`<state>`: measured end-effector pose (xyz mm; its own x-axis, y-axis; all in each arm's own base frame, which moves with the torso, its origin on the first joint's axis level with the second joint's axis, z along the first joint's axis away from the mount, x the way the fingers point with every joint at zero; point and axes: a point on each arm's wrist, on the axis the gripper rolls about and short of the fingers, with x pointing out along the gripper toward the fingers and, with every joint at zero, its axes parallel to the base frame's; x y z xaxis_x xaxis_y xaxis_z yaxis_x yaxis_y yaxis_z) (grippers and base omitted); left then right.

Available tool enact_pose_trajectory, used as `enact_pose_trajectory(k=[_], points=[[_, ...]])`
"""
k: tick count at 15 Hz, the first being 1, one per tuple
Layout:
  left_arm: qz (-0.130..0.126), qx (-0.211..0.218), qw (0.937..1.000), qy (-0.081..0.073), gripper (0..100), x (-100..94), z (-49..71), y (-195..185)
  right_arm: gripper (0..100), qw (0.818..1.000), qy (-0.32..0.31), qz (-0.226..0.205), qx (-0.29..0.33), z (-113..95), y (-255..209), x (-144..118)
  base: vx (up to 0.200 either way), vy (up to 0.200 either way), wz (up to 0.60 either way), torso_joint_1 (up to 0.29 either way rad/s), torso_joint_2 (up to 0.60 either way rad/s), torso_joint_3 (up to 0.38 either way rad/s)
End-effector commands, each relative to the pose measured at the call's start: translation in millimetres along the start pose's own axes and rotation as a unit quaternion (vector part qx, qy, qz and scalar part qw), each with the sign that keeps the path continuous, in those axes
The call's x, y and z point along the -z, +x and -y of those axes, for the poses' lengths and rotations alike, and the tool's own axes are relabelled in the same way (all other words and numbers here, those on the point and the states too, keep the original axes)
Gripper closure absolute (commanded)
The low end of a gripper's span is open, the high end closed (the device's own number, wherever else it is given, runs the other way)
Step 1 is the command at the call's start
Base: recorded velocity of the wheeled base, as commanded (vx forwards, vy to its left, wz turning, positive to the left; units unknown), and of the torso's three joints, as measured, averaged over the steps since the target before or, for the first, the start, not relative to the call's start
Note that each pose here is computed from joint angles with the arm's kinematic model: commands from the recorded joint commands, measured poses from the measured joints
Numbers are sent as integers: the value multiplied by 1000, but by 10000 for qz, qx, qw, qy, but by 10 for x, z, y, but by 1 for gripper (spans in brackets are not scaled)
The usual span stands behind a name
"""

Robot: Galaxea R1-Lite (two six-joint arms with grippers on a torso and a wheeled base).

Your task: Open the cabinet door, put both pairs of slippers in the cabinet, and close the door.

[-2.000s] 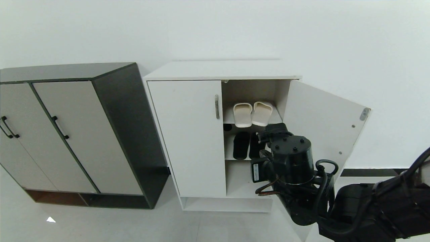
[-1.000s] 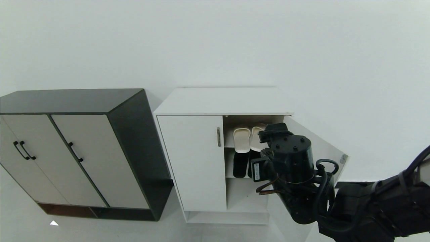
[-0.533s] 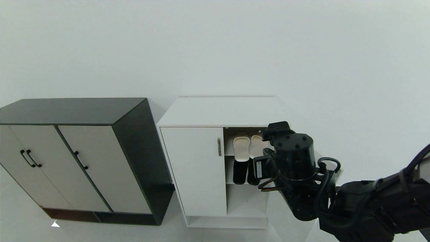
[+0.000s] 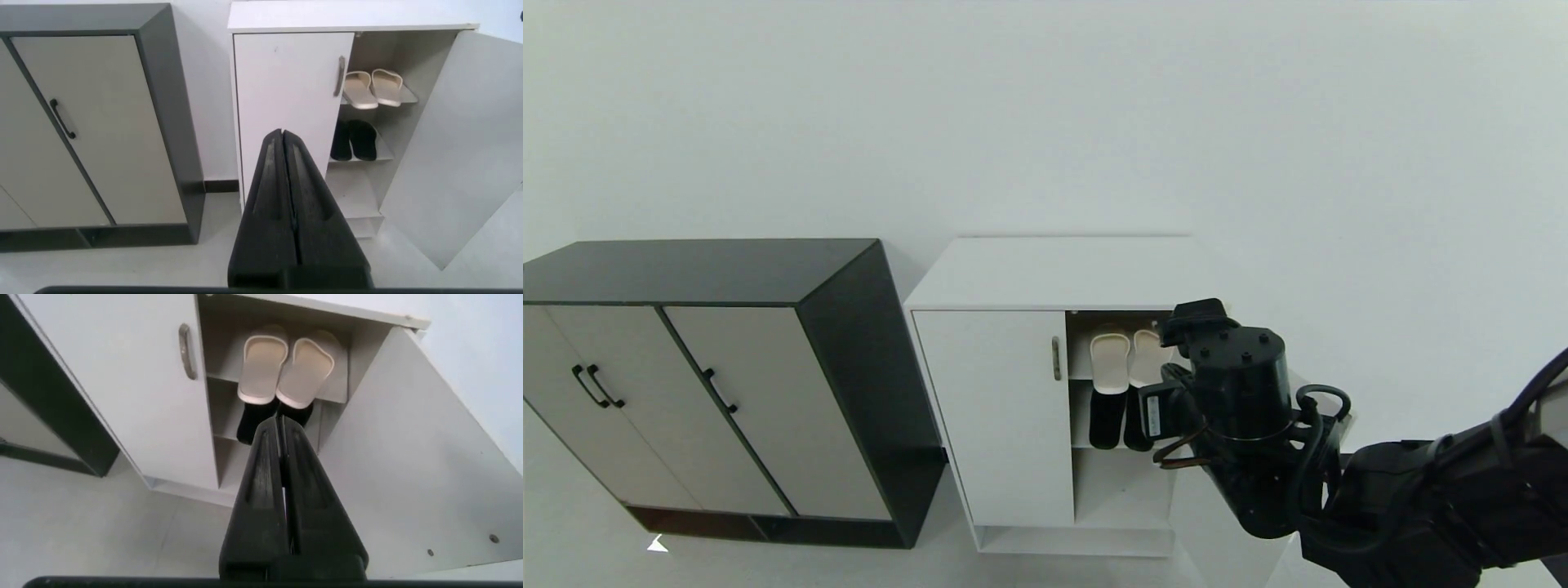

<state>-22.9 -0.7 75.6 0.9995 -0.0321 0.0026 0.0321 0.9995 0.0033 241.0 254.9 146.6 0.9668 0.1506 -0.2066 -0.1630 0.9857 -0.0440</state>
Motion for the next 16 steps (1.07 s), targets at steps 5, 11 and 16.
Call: enact_pose_trajectory(k=[5, 11, 16], points=[[-5, 0, 10000, -1, 100, -1, 0, 1, 100, 10000, -19, -16, -10, 5, -8, 11, 0, 0, -600, 1, -1, 4], [-5, 0, 10000, -1, 100, -1, 0, 1, 100, 9998, -123, 69, 145, 78, 91, 8, 0, 0, -300, 4, 0, -1], [-5, -7, 10000, -1, 100, -1, 0, 1, 100, 9997, -25, 217, 51, 257, 422, -143, 0, 0, 0, 0, 0, 0]])
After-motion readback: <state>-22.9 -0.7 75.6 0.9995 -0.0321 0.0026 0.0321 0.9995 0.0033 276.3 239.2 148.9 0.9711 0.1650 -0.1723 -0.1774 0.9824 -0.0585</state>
